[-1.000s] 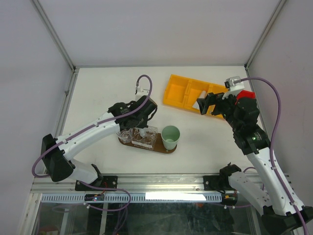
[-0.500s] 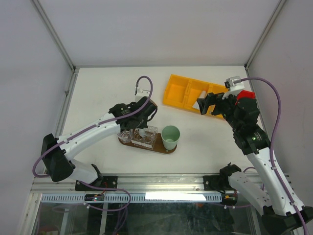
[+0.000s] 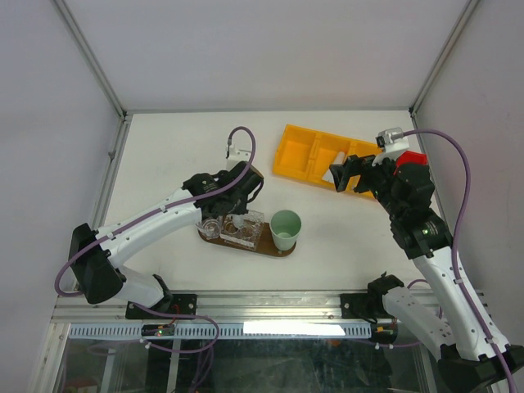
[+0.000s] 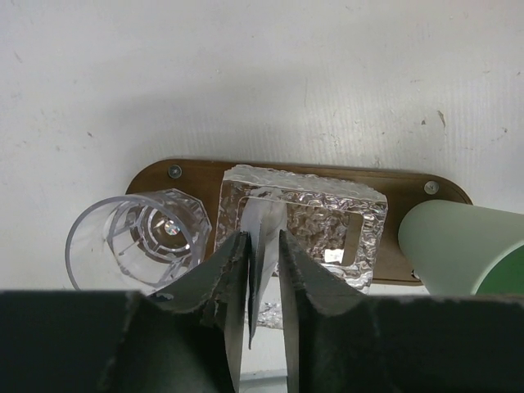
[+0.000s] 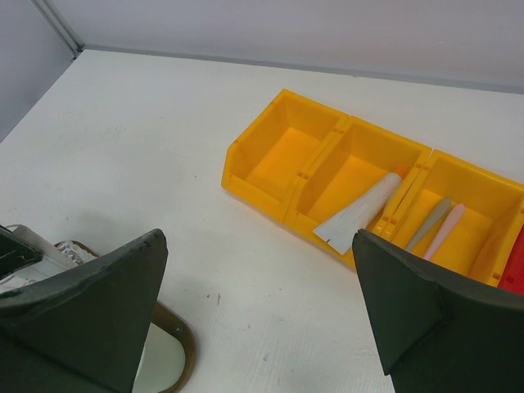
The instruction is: Prepare toiletry sets of a toothbrush and toothpaste on the tray
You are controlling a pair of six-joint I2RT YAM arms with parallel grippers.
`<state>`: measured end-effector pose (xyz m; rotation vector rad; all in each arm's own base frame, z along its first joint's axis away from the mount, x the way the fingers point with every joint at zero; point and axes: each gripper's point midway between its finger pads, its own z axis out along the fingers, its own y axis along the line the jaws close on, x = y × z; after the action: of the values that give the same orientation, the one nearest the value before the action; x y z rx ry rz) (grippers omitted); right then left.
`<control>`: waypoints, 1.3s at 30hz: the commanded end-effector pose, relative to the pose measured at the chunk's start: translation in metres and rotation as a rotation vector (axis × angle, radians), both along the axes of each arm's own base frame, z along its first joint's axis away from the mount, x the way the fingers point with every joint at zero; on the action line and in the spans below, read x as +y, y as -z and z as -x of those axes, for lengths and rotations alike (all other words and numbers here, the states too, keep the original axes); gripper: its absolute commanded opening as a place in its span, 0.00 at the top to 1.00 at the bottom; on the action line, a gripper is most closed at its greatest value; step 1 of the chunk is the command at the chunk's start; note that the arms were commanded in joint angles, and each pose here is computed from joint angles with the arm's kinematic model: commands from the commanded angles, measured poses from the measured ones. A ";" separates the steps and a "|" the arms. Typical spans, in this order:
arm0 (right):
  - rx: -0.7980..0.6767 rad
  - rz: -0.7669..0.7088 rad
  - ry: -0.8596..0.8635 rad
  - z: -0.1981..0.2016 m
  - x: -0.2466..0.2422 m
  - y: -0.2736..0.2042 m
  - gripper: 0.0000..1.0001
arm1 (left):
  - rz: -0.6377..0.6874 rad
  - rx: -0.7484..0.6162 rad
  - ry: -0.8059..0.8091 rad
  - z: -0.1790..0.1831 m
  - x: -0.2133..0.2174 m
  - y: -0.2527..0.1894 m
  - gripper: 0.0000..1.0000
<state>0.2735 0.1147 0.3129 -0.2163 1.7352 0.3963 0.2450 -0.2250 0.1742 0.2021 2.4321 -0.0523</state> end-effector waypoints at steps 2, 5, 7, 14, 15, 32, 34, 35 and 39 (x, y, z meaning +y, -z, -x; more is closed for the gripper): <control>-0.067 -0.021 0.000 -0.002 0.000 -0.018 0.00 | 0.044 -0.045 0.009 -0.005 -0.010 -0.012 0.74; -0.065 -0.021 -0.001 -0.002 0.000 -0.017 0.00 | 0.047 -0.050 0.006 -0.005 -0.010 -0.017 0.70; -0.065 -0.021 -0.001 -0.002 0.000 -0.017 0.00 | 0.046 -0.052 0.006 -0.005 -0.009 -0.019 0.66; -0.063 -0.021 -0.006 -0.001 0.001 -0.017 0.00 | 0.084 -0.064 0.022 -0.002 -0.010 -0.036 0.48; -0.062 -0.021 -0.006 -0.001 0.001 -0.017 0.00 | 0.097 -0.069 0.028 -0.002 -0.012 -0.041 0.44; 0.012 -0.020 0.001 -0.007 0.003 0.001 0.00 | 0.280 -0.306 0.159 -0.031 -0.028 -0.162 0.01; 0.043 -0.020 0.011 -0.009 0.003 0.009 0.00 | 0.318 -0.372 0.159 -0.043 -0.026 -0.186 0.01; 0.060 -0.016 0.018 -0.012 0.003 0.013 0.00 | 0.335 -0.414 0.158 -0.049 -0.024 -0.199 0.01; 0.141 0.004 0.041 -0.022 0.004 0.035 0.00 | 0.396 -0.632 0.143 -0.072 -0.013 -0.255 0.01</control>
<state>0.2858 0.1201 0.2874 -0.2032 1.8323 0.3980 0.2983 -0.2434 0.3405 0.2069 2.0447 -0.3732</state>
